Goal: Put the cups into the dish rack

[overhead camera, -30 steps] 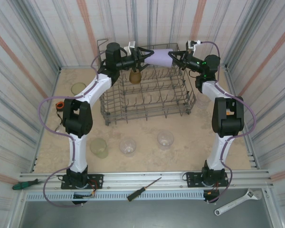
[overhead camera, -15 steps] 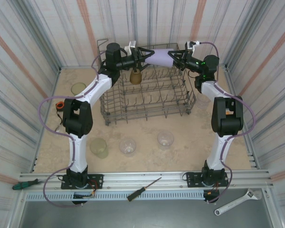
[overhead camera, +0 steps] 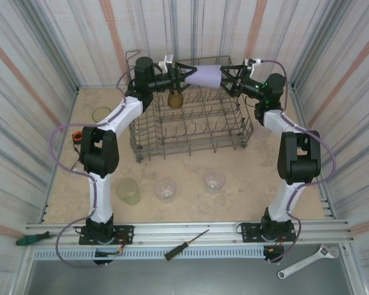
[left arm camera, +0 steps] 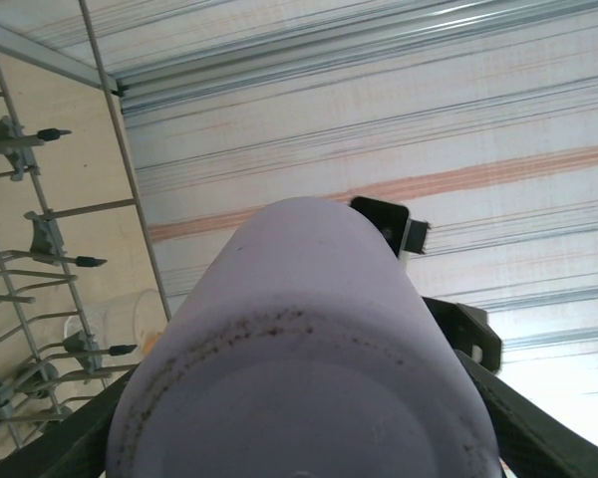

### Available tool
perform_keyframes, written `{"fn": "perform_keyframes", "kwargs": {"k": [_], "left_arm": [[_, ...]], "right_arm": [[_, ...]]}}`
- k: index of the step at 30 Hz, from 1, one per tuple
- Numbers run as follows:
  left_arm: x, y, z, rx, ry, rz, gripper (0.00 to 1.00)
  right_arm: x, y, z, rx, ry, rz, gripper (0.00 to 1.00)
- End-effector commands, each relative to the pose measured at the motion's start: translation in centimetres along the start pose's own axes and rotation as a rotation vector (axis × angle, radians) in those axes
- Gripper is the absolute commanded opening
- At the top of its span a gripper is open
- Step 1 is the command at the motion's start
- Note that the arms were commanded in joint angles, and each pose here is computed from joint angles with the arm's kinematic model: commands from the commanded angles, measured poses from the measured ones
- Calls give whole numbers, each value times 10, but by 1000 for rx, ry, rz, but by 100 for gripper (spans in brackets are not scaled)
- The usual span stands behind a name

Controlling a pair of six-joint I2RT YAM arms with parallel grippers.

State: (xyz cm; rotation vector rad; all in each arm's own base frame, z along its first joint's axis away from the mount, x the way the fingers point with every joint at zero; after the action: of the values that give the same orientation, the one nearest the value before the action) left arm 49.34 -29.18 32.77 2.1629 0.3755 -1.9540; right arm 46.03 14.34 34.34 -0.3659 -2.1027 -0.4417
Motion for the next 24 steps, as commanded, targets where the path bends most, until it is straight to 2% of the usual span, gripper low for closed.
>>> {"fn": "perform_keyframes", "kwargs": {"k": [1, 6, 14, 19, 24], "left_arm": [[-30, -12, 7, -1, 83, 25, 20], [-34, -13, 6, -9, 107, 3, 19], [-42, -17, 4, -31, 178, -98, 18], [-45, -22, 2, -59, 225, -156, 18], [-43, -31, 0, -105, 283, -249, 18]], "right_arm": [[26, -7, 0, -2, -91, 24, 99], [34, -17, 10, 24, -142, 108, 99], [46, -47, 39, 79, -226, 354, 99], [53, -63, 53, 87, -259, 427, 99], [41, -82, 68, 98, -286, 587, 99]]}}
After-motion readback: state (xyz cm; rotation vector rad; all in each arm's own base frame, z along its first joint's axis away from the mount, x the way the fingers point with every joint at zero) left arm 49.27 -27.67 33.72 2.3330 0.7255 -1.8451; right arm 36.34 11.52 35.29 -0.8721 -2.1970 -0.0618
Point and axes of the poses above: each hand's point on the last joint's axis, 136 mm out from that joint toward the fingers, its own y axis out along the fingers, its own x axis along the line the jaws close on, z = x × y, the point moved 4 cm from there along -y, back along the fingers, and after that the axes turned 8 degrees about -y, right-handed, at the moved point
